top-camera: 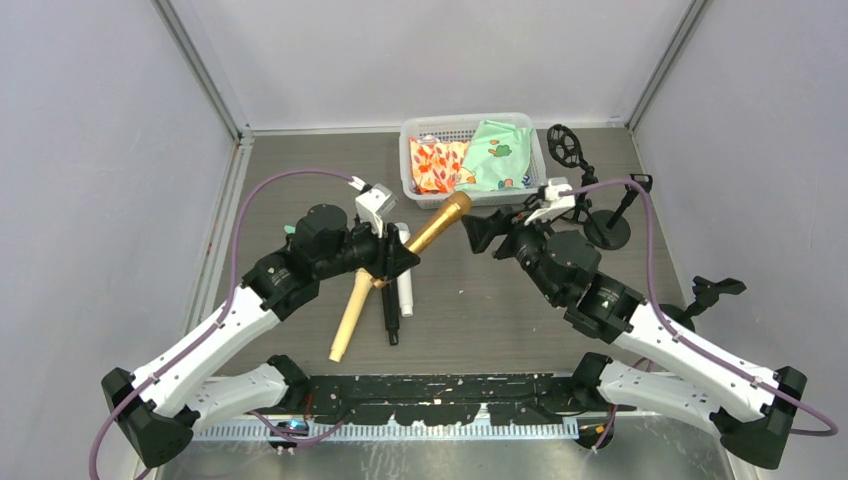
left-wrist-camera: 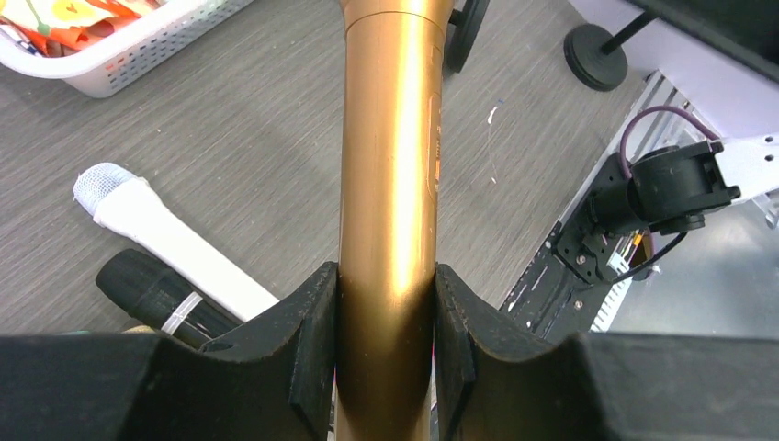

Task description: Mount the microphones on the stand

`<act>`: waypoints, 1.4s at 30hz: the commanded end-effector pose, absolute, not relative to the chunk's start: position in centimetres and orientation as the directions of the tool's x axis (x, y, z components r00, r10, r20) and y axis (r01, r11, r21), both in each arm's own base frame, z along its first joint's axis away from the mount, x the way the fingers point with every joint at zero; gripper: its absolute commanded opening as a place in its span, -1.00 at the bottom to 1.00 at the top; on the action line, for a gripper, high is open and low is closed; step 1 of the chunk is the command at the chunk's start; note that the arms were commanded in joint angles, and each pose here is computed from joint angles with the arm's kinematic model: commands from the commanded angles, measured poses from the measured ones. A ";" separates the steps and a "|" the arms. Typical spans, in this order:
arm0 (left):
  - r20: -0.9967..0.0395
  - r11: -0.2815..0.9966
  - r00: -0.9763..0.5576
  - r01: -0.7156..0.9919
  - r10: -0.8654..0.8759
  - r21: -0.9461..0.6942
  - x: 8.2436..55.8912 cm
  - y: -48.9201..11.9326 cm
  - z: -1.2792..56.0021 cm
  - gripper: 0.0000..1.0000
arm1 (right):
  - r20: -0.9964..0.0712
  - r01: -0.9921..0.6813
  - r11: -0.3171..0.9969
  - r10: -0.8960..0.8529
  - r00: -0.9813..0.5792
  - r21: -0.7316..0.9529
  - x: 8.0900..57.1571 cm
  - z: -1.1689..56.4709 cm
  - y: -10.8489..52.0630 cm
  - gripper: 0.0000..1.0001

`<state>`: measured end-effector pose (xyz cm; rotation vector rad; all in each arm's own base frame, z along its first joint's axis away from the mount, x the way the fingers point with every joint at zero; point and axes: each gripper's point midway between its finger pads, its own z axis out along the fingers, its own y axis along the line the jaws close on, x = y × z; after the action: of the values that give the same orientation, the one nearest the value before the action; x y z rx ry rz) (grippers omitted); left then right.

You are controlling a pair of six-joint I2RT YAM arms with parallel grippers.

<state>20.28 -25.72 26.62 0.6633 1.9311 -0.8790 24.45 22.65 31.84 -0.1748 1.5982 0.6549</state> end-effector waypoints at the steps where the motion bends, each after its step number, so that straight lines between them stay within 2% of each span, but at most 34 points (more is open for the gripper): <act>1: -0.922 0.593 -0.388 0.741 -0.006 -0.316 21.1 -26.2 29.8 -0.99 | -0.620 -0.076 0.625 0.738 -0.268 0.777 25.6 32.8 20.4 0.57; 4: -0.920 0.592 -0.391 0.739 -0.012 -0.322 21.1 -26.2 29.9 -0.99 | -0.509 -0.031 0.532 0.790 -0.342 0.846 25.3 32.1 21.9 0.58; 9: -0.919 0.587 -0.393 0.740 -0.020 -0.329 21.1 -26.3 30.0 -0.99 | -0.318 -0.070 0.324 0.824 -0.468 0.943 24.5 33.2 25.8 0.60; 13: -0.917 0.568 -0.397 0.749 -0.028 -0.341 21.0 -26.7 30.1 -0.99 | -0.261 -0.081 0.258 0.807 -0.530 0.963 24.7 33.8 28.3 0.60; 17: -0.913 0.543 -0.408 0.764 -0.014 -0.350 20.7 -27.3 29.9 -0.99 | -0.253 -0.069 0.260 0.791 -0.557 0.963 25.3 33.4 30.0 0.59; 21: -0.907 0.525 -0.421 0.772 -0.001 -0.359 20.6 -27.8 29.7 -0.99 | -0.266 -0.069 0.279 0.771 -0.578 0.958 25.9 32.4 31.4 0.42; 28: -0.904 0.538 -0.428 0.763 0.004 -0.359 20.7 -27.6 29.1 -0.96 | -0.302 -0.075 0.314 0.782 -0.545 0.946 26.7 31.6 31.2 -0.13; 30: -0.902 0.548 -0.433 0.755 0.001 -0.361 20.9 -27.6 28.8 -0.73 | -0.313 -0.090 0.314 0.789 -0.529 0.945 26.8 31.8 30.9 -0.44; 33: -0.895 0.566 -0.446 0.735 -0.013 -0.374 21.3 -27.5 28.5 0.06 | -0.364 -0.120 0.351 0.802 -0.473 0.929 27.1 32.3 29.5 -0.81; 35: -0.888 0.585 -0.458 0.712 -0.031 -0.388 21.8 -27.5 28.5 0.46 | -0.446 -0.136 0.429 0.799 -0.404 0.893 27.2 32.9 27.5 -0.98; 38: -0.864 0.628 -0.497 0.650 -0.074 -0.428 22.8 -27.5 28.5 0.70 | -0.610 -0.090 0.612 0.745 -0.271 0.786 27.5 33.0 23.0 -0.99; 42: -0.820 0.654 -0.544 0.558 -0.176 -0.511 23.9 -27.9 28.3 0.78 | -0.765 0.070 0.772 0.635 -0.105 0.631 26.9 33.0 15.7 -0.99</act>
<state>22.16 -27.26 26.21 0.4810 1.9733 -0.9451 26.78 23.92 30.27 0.5386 1.7501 0.9087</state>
